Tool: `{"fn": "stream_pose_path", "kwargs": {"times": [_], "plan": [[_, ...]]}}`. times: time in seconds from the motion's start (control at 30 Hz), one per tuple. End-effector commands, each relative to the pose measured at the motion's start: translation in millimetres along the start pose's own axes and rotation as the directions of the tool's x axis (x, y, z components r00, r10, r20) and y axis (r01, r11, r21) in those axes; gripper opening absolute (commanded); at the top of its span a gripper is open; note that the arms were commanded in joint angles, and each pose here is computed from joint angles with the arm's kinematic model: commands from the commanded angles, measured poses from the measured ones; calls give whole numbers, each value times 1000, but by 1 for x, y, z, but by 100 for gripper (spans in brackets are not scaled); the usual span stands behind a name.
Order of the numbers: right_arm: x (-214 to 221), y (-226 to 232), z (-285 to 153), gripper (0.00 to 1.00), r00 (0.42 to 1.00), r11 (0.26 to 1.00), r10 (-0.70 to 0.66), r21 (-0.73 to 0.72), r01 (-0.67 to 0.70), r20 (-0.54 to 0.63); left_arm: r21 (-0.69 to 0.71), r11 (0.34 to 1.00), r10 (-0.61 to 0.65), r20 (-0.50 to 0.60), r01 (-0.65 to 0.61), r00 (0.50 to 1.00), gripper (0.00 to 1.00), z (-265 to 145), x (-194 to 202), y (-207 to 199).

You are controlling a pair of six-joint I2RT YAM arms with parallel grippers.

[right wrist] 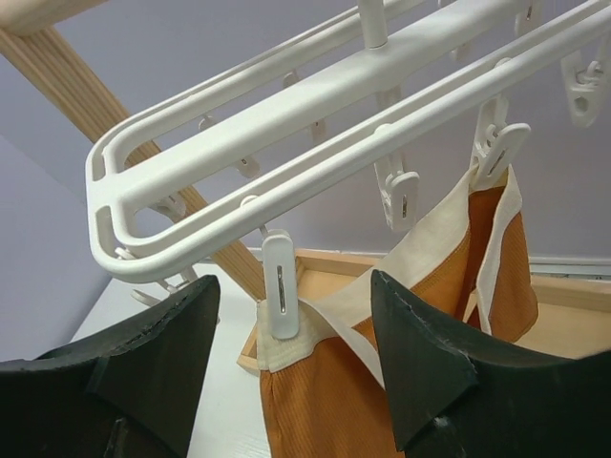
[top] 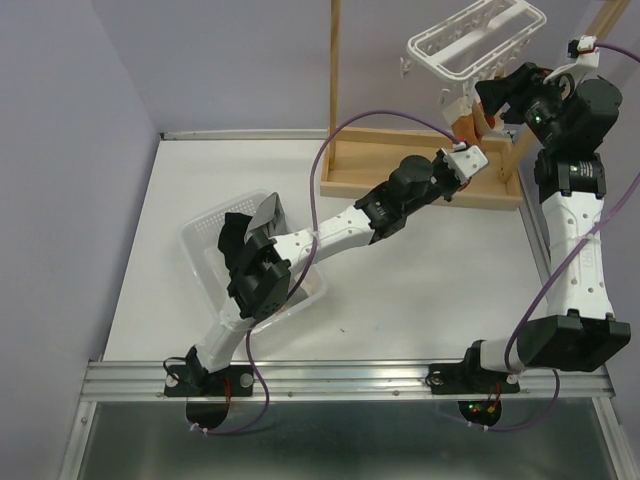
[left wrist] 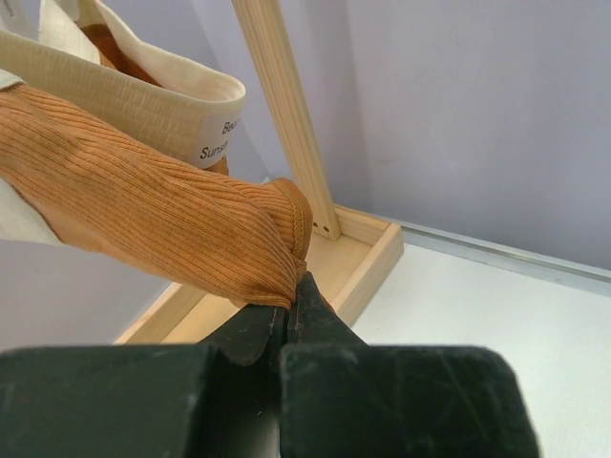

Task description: Remove the underwear clipped to the hanger

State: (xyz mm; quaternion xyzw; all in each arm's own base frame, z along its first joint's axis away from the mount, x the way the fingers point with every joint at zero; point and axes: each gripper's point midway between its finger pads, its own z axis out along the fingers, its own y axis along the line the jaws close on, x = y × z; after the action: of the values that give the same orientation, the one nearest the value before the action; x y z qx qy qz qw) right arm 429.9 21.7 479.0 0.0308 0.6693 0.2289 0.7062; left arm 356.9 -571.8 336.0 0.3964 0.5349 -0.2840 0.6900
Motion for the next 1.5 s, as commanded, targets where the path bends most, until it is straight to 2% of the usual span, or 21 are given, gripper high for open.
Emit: {"fn": "stream_pose_path", "kwargs": {"times": [0.0,0.17,0.37,0.4,0.67,0.73,0.8,0.9,0.97,1.13,1.27,1.3,1.37,1.4,1.47], "plan": [[-27,11,-7,69,997,997,-70,-19,71,43,-35,998,48,103,-45,994,0,3,-49,9],[-34,0,-9,69,994,995,-91,41,88,62,-44,998,38,100,-33,994,0,1,-49,10],[-54,-47,-20,69,996,992,-33,128,22,86,-57,998,-3,96,9,995,0,-6,-47,17],[-59,-66,-23,68,995,987,-23,163,8,93,-64,998,-20,98,26,995,0,-9,-46,20],[-70,-105,-23,68,993,973,-72,225,50,93,-62,996,-53,113,61,992,0,-19,-48,26],[-70,-107,-18,68,994,979,-61,200,42,91,-56,996,-58,116,65,992,0,-20,-49,25],[-65,-102,-6,69,996,993,-54,113,46,77,-47,996,-68,124,74,990,0,-21,-52,24],[-62,-88,4,74,988,991,-126,-25,128,92,-43,995,-79,129,85,988,0,-24,-55,25],[-61,-87,6,76,979,981,-178,-56,183,97,-52,994,-89,139,97,986,0,-27,-59,31],[-51,-79,9,83,953,940,-283,-167,298,110,-97,976,-177,164,195,970,0,-41,-61,62],[-39,-75,9,84,936,908,-329,-232,350,124,-111,952,-262,191,286,946,0,-50,-61,84],[-43,-67,7,84,917,880,-361,-265,395,167,-115,940,-294,201,321,934,0,-54,-60,96],[-27,-69,6,84,910,859,-379,-302,414,170,-111,924,-338,215,367,916,0,-58,-61,104],[-26,-60,3,82,889,817,-412,-350,458,201,-118,919,-346,213,376,914,0,-60,-56,112],[-18,-63,4,82,885,809,-419,-359,465,203,-127,910,-361,220,394,906,0,-64,-56,122]]}}
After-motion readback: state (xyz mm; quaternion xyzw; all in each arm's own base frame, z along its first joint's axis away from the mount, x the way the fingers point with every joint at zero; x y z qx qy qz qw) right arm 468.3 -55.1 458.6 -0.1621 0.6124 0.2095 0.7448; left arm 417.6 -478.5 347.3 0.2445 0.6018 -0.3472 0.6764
